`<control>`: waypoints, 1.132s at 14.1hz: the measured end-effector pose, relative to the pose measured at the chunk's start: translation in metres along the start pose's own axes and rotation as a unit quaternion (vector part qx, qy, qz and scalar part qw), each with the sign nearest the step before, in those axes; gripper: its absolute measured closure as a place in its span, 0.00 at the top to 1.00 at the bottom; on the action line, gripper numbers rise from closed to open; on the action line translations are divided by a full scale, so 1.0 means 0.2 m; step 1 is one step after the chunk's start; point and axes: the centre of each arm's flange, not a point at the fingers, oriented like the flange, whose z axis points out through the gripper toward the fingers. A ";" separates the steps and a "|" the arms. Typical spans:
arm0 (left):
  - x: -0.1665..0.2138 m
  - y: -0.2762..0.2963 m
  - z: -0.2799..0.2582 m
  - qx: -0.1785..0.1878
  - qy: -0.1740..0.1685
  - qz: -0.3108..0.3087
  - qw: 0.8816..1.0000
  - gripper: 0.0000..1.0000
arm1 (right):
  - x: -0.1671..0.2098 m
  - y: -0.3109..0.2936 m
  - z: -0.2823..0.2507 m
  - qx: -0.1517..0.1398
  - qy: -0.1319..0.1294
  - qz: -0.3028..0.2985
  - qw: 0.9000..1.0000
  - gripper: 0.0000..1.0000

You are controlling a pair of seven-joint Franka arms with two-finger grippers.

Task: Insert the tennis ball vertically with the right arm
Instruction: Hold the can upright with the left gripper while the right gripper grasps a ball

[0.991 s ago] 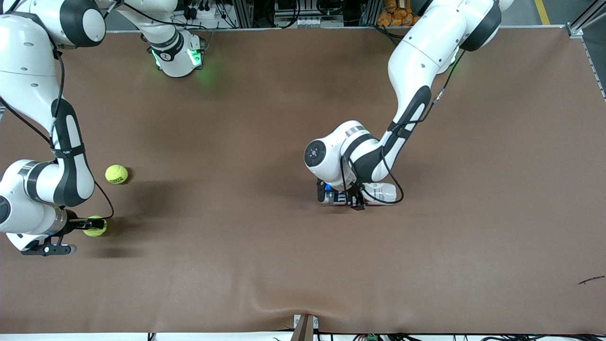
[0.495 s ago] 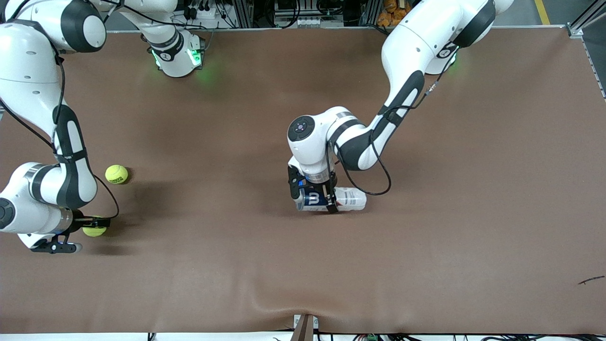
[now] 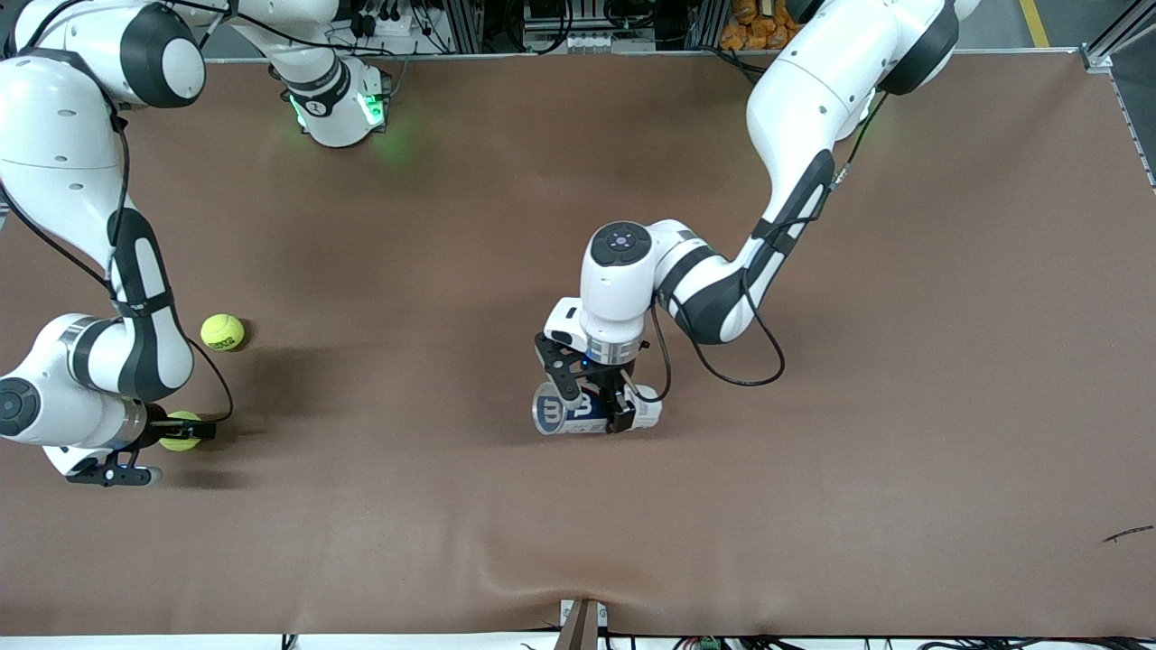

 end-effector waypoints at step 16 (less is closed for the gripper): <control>0.08 0.16 -0.08 -0.038 0.334 -0.116 0.935 0.71 | 0.03 -0.09 -0.32 0.069 -0.014 0.028 0.997 0.67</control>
